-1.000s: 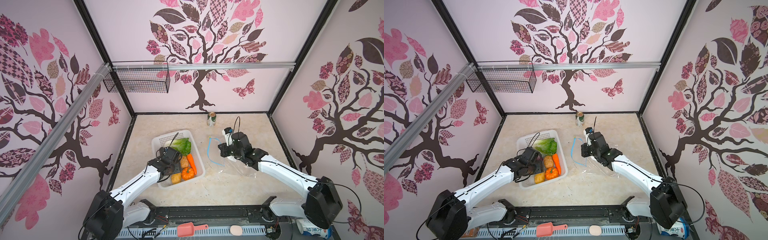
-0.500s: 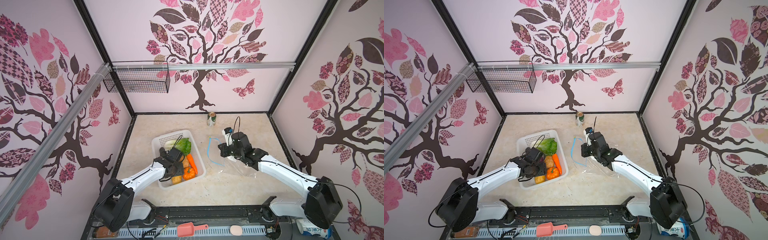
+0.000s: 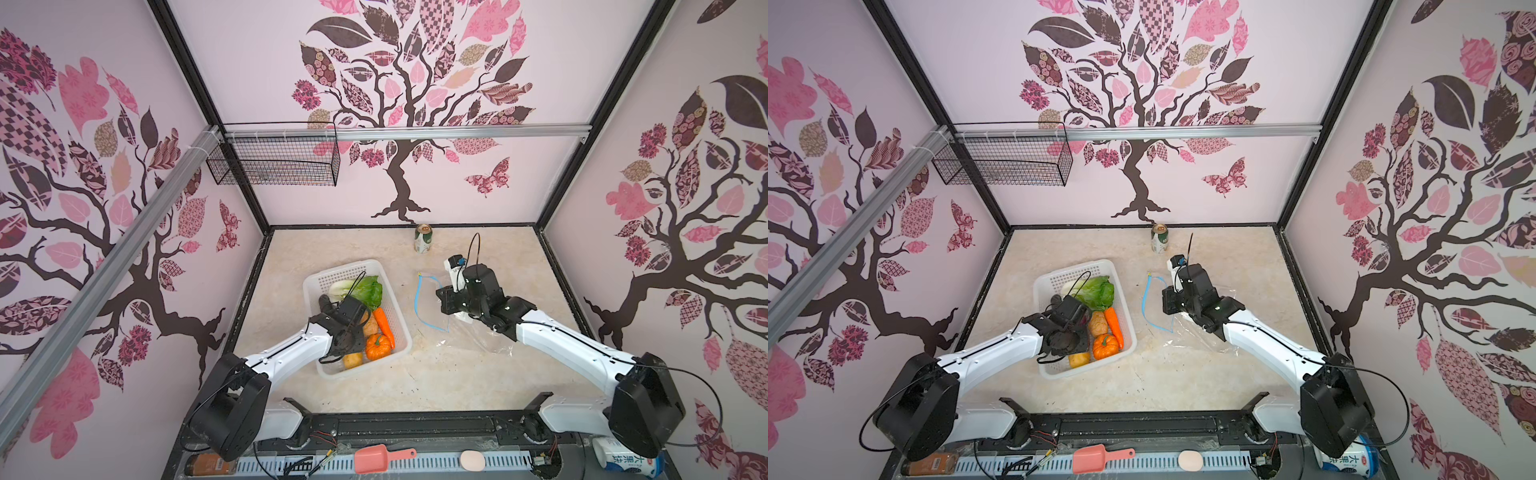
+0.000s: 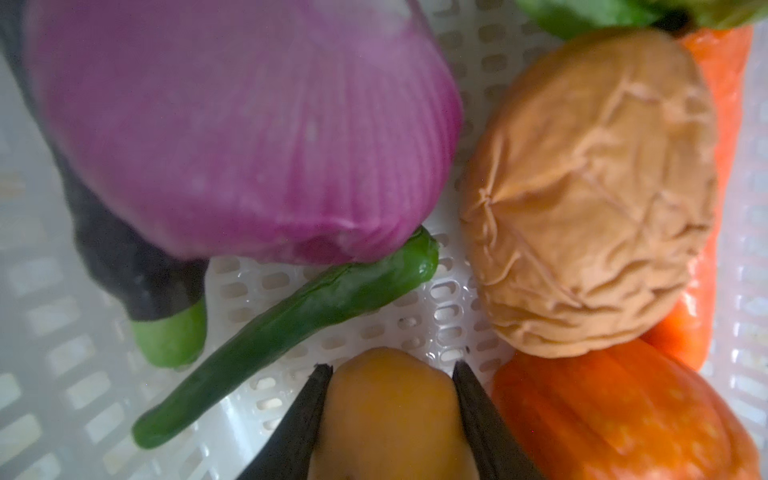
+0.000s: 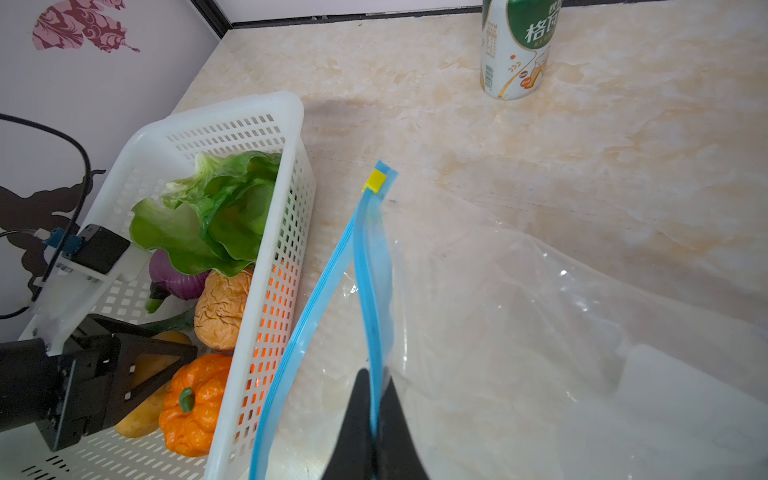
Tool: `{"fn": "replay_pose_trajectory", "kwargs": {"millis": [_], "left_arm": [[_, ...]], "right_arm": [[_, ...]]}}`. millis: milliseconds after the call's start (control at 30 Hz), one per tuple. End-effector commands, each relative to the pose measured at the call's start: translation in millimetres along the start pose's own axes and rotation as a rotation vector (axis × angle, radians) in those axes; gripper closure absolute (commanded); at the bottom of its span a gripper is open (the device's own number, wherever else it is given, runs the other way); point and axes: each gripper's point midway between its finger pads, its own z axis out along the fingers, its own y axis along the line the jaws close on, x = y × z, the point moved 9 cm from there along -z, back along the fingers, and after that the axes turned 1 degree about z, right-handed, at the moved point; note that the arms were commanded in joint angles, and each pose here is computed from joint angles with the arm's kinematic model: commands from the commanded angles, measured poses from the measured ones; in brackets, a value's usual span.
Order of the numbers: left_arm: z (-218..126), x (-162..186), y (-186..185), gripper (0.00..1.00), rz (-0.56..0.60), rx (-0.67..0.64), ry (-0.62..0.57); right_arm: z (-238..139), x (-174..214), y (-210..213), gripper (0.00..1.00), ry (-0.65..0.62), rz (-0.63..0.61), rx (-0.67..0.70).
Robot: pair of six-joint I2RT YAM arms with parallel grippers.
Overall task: Place the food in the zip-top bag and seal the zipper
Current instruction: 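Grasp the yellow potato in the basket with the left gripper and lift, then carry the potato to the bag mouth and release it inside with the left gripper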
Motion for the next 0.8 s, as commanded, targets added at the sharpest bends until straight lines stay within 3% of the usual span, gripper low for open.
{"fn": "replay_pose_trajectory", "kwargs": {"millis": [0,167,367,567,767], "left_arm": [[-11,-2,1,0.61,-0.009,0.007,-0.042],[-36,-10,0,0.62,-0.025,0.039,-0.126],[-83,-26,-9,0.6,-0.029,0.194,-0.287],[-128,-48,-31,0.58,-0.032,0.456,-0.467],[-150,-75,-65,0.58,-0.051,0.676,-0.606]], "right_arm": [[-11,-9,3,1.0,-0.037,0.005,-0.007],[-11,-9,3,1.0,-0.039,0.006,-0.006],[-12,-11,4,1.0,-0.048,0.014,-0.017],[-15,-15,7,1.0,-0.061,0.014,-0.031],[-20,-20,11,1.0,-0.07,0.016,-0.055]]}}
